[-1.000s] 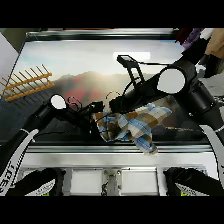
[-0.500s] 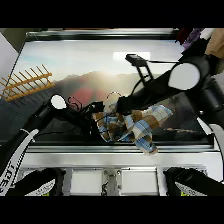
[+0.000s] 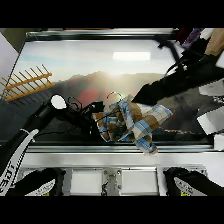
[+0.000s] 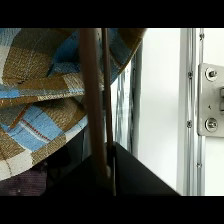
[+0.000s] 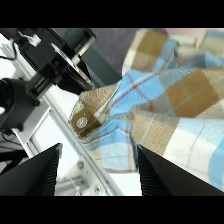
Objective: Fold the clothes and pants, and hang the long-sleeved shirts on hangers.
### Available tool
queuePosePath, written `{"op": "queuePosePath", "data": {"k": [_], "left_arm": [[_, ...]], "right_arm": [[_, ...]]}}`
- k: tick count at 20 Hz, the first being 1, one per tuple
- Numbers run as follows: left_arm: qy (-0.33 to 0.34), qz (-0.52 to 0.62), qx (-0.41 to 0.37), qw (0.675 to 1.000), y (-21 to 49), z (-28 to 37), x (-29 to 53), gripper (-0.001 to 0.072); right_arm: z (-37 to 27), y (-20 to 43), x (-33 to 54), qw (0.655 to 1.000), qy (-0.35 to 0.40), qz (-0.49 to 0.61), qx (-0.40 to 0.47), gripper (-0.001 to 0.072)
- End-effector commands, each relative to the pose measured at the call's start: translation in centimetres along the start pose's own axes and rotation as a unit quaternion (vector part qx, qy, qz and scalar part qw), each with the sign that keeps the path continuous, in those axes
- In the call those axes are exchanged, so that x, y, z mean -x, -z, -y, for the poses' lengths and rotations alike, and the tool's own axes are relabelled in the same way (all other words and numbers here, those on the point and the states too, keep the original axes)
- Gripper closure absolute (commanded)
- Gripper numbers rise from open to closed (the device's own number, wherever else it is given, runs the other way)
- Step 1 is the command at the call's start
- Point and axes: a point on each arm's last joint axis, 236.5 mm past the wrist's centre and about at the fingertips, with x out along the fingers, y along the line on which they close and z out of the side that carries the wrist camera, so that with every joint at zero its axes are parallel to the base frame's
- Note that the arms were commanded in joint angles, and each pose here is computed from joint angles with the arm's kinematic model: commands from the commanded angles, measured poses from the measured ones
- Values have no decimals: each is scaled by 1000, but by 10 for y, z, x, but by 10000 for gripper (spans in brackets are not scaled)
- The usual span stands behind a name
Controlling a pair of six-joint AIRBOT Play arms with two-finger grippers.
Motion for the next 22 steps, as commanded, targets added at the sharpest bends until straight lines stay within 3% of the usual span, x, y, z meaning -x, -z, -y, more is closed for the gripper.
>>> {"op": "queuePosePath", "data": {"k": [1, 4, 9, 15, 22], "left_arm": [[0, 0, -1, 1000, 0, 0, 0, 697], [-1, 0, -1, 1000, 0, -1, 0, 697], [0, -1, -1, 1000, 0, 0, 0, 696], [-2, 0, -1, 1000, 0, -1, 0, 697], [-2, 0, -1, 1000, 0, -1, 0, 696]], "right_arm": [[-1, -26, 35, 994, -64, 79, 41, 195], [21, -38, 46, 992, -38, 114, 30, 195], [52, 18, 53, 971, -52, 52, 229, 194], [117, 72, 53, 976, -78, 98, 177, 194], [139, 96, 32, 964, -79, 126, 221, 195]]}}
